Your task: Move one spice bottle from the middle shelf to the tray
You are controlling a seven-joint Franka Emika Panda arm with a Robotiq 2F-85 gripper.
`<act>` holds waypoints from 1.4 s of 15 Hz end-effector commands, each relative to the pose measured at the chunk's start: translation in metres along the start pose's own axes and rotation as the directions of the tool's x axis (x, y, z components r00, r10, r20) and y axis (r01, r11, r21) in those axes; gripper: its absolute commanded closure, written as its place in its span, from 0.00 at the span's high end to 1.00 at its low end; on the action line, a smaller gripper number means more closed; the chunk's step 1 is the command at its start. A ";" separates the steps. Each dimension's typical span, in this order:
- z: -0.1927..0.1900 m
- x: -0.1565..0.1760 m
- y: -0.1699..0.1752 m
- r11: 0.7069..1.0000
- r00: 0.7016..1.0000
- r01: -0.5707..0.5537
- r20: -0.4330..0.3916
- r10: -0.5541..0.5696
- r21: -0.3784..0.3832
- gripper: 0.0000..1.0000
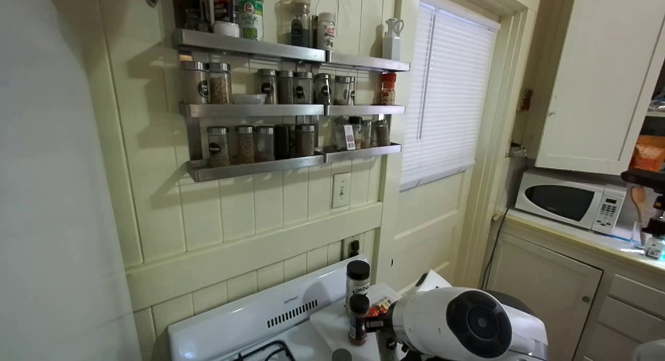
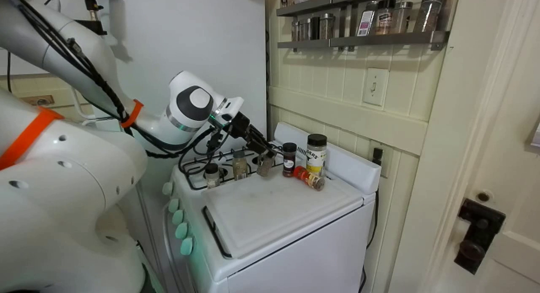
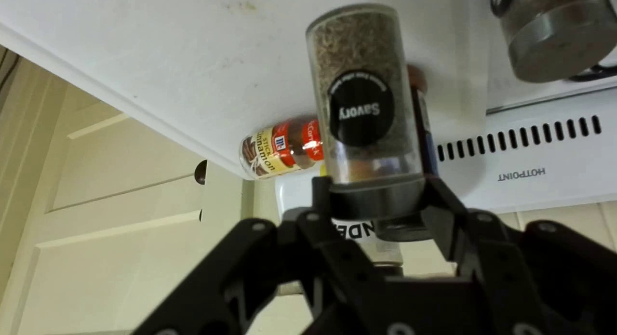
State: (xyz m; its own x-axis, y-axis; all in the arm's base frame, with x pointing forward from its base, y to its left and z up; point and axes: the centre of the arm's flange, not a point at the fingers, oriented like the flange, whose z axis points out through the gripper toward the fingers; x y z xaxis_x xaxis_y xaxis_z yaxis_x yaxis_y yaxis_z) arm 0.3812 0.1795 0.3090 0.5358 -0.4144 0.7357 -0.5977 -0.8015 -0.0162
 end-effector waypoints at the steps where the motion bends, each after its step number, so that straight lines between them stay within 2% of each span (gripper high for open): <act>1: -0.004 -0.037 0.017 1.000 0.997 0.023 -0.071 -0.023 -0.004 0.26; 8: 0.012 -0.059 0.019 1.000 0.985 0.006 -0.172 -0.005 0.005 0.26; 18: 0.033 -0.071 0.026 0.998 0.972 -0.067 -0.223 0.070 0.021 0.26; 19: 0.034 -0.070 0.026 0.997 0.972 -0.069 -0.225 0.072 0.023 0.49; 20: 0.034 -0.070 0.026 0.997 0.971 -0.070 -0.228 0.073 0.023 0.76; 21: 0.034 -0.069 0.026 0.997 0.970 -0.072 -0.230 0.076 0.025 0.77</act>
State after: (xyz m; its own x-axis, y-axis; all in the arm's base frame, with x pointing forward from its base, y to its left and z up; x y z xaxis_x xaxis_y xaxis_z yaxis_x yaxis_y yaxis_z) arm 0.3727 0.1906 0.2533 0.3745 -0.3636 0.8529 -0.6239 -0.7793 -0.0583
